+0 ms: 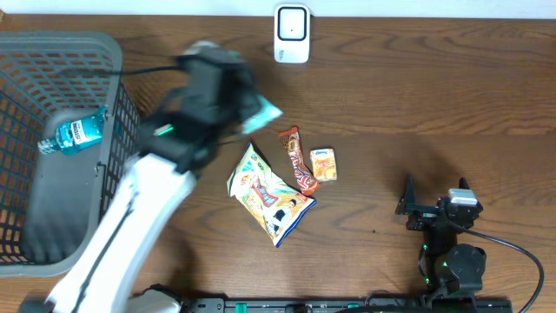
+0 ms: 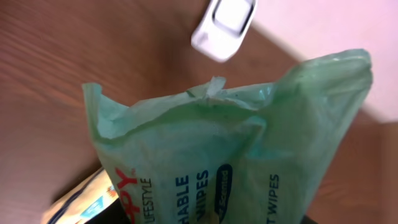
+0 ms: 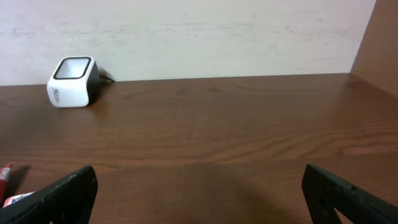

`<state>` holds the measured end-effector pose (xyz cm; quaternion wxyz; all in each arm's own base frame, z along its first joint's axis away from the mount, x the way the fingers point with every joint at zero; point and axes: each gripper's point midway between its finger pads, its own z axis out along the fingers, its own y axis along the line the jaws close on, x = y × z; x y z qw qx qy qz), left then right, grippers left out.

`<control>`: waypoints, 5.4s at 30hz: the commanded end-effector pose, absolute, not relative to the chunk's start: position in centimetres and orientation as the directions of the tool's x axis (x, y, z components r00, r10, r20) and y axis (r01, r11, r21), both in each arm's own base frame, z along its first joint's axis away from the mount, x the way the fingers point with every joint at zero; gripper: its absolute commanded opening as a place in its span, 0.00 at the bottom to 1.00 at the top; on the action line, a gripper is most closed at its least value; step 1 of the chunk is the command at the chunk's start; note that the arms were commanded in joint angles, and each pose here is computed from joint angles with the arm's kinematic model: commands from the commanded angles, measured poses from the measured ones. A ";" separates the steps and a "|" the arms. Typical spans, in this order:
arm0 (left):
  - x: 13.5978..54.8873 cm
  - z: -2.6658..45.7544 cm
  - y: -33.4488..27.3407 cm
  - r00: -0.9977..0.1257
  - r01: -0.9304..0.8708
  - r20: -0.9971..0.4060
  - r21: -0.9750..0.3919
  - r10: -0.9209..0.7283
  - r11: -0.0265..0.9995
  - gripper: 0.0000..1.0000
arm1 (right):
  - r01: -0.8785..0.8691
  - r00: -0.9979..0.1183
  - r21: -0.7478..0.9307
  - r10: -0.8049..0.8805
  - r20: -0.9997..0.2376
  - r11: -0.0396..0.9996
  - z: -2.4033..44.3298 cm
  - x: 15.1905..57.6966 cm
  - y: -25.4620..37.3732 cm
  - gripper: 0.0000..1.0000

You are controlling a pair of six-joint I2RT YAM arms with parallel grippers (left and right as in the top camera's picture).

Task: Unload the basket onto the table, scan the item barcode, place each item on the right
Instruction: 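Carry the wet wipes pack right of the tissue pack and release, then move the left gripper back into the basket toward the Listerine bottle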

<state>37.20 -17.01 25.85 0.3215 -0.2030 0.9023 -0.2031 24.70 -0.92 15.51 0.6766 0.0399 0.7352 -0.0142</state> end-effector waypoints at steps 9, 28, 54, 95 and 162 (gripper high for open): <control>38.7 12.9 -24.8 -0.867 -0.132 -0.427 -0.301 -0.257 0.944 0.44 | 0.072 -0.087 0.025 0.031 -0.996 0.997 15.3 24.7 -0.8 0.99; 37.8 10.7 -34.0 -0.858 0.069 -0.495 -0.374 -0.136 0.925 0.44 | 0.072 -0.087 0.025 0.031 -0.996 0.997 15.3 24.7 -0.8 0.99; 33.9 1.7 -34.2 -0.933 0.039 -0.358 -0.207 -0.039 0.978 0.44 | 0.072 -0.087 0.025 0.031 -0.996 0.997 15.3 24.7 -0.8 0.99; 31.9 31.6 -15.4 -0.601 -0.011 -0.793 -0.118 -0.101 0.993 0.98 | 0.072 -0.087 0.025 0.031 -0.996 0.997 15.3 24.7 -0.8 0.99; 25.5 28.4 15.9 -0.004 -0.934 -0.592 -0.286 -0.806 0.215 0.98 | 0.072 -0.087 0.025 0.031 -0.996 0.997 15.3 24.7 -0.8 0.99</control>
